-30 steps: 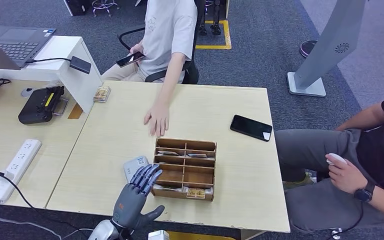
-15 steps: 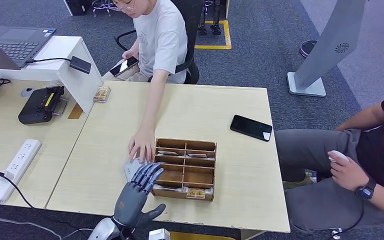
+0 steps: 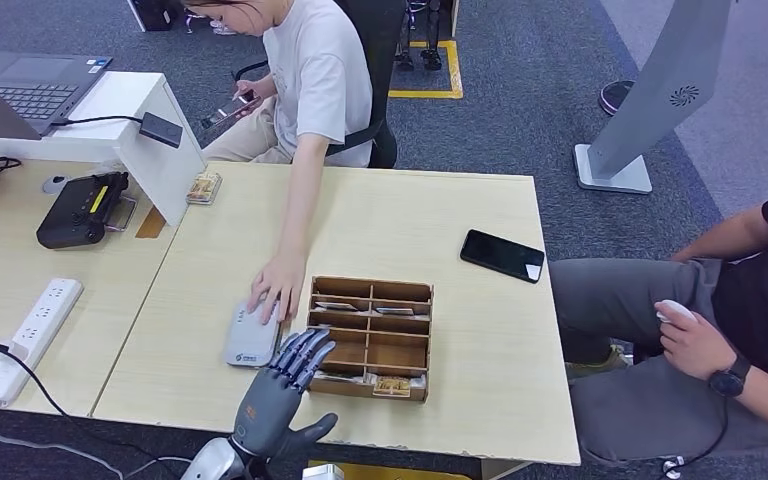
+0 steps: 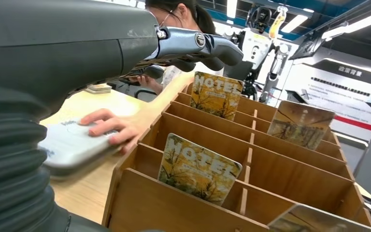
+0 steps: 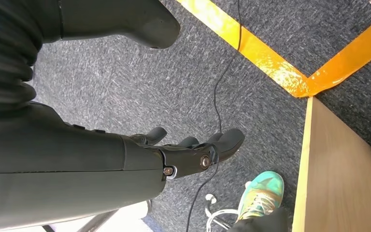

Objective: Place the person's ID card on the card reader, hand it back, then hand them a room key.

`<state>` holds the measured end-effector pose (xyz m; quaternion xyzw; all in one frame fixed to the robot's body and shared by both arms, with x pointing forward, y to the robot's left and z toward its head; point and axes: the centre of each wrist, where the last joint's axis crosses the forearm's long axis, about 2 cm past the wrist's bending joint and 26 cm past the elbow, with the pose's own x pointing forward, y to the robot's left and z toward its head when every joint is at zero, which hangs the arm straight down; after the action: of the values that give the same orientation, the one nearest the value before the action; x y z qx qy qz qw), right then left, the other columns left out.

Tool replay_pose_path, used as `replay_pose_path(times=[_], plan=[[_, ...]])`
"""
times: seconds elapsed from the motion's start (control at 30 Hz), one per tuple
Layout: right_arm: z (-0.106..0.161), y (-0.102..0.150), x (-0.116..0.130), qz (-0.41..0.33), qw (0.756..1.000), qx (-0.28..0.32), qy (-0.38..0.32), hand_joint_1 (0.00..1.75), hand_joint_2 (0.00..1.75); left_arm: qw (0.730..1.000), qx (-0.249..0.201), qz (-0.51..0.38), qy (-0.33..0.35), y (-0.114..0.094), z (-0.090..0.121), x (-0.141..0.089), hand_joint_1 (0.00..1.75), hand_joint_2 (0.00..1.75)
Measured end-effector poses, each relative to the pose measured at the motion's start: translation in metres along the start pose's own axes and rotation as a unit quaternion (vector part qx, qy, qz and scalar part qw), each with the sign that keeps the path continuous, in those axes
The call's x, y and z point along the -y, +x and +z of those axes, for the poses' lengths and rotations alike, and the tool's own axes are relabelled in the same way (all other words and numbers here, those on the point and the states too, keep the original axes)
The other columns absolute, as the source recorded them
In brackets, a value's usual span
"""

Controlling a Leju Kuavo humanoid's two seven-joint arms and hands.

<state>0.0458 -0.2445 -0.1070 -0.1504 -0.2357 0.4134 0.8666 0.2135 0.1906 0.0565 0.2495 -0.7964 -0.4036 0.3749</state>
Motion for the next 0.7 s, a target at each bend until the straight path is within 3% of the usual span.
replay_pose_path(times=[0.7], plan=[[-0.0002, 0.0008, 0.0001, 0.004, 1.000, 0.003, 0.001, 0.00, 1.75, 1.000, 0.004, 0.010, -0.007, 0.0032, 0.0007, 0.0038, 0.00, 1.75]])
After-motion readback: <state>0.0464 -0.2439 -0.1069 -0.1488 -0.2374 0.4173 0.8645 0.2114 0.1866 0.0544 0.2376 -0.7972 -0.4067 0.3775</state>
